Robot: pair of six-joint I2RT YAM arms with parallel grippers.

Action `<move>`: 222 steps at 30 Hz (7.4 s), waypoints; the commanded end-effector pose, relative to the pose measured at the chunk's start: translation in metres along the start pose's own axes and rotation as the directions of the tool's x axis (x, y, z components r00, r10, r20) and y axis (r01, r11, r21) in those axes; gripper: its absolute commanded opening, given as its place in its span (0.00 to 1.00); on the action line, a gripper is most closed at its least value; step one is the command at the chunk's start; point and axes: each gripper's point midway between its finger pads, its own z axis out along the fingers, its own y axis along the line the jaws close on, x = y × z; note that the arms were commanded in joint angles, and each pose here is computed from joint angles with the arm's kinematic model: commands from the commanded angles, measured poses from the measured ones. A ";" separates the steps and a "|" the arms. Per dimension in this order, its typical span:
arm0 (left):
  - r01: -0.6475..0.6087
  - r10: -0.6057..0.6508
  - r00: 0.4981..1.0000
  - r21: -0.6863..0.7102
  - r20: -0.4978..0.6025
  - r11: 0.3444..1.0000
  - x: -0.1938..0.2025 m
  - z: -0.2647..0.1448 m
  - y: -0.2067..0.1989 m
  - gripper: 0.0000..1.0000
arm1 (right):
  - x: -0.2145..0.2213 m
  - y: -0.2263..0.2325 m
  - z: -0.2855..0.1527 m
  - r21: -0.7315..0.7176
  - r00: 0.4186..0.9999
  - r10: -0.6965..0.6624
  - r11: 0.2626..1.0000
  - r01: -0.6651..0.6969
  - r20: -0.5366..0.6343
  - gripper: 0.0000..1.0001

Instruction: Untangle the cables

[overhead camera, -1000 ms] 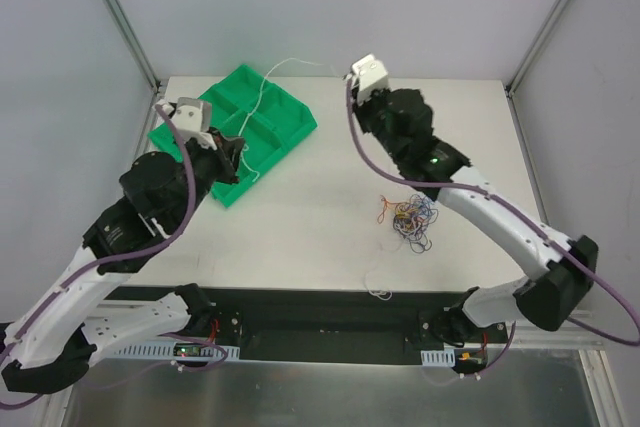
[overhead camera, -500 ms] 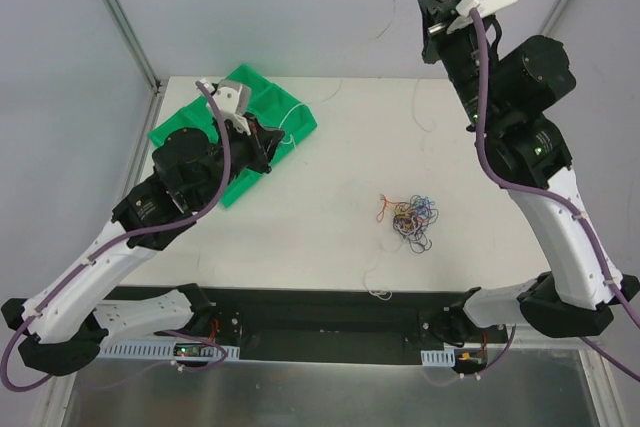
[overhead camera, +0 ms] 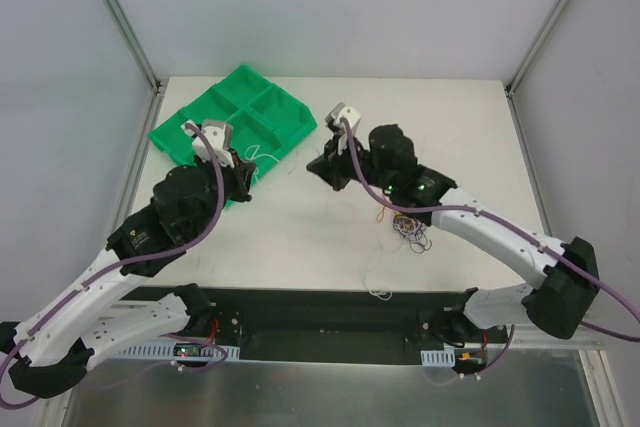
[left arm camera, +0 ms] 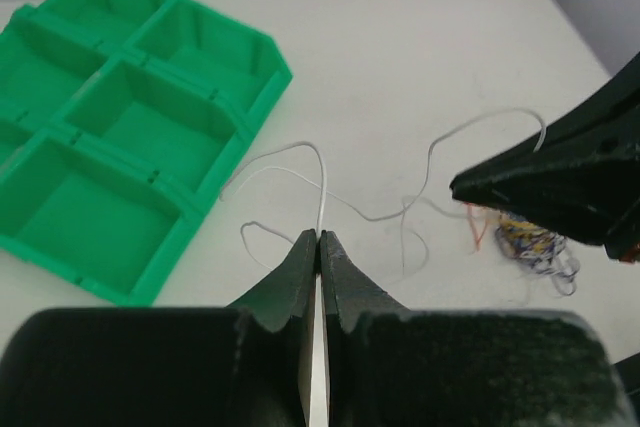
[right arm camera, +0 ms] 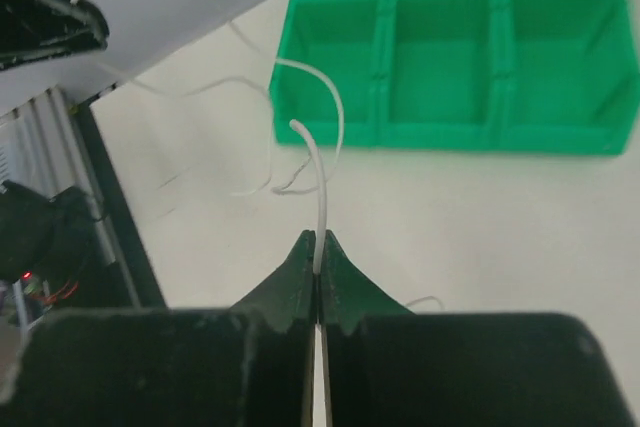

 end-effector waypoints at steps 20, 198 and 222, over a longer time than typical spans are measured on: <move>0.041 -0.010 0.885 0.058 -0.465 0.997 0.158 0.060 -0.039 0.00 | 0.188 0.008 -0.034 0.115 0.860 0.393 0.919 -0.376 -0.327 0.62; 0.548 0.321 0.513 0.592 -0.796 0.591 0.285 0.065 -0.244 0.68 | 0.213 -0.120 -0.195 0.731 0.792 0.582 0.457 -0.507 0.185 0.60; 0.402 0.300 0.668 0.669 -0.681 0.625 0.218 0.091 -0.208 0.00 | 0.218 -0.061 -0.139 0.384 0.805 0.581 0.775 -0.502 -0.120 0.66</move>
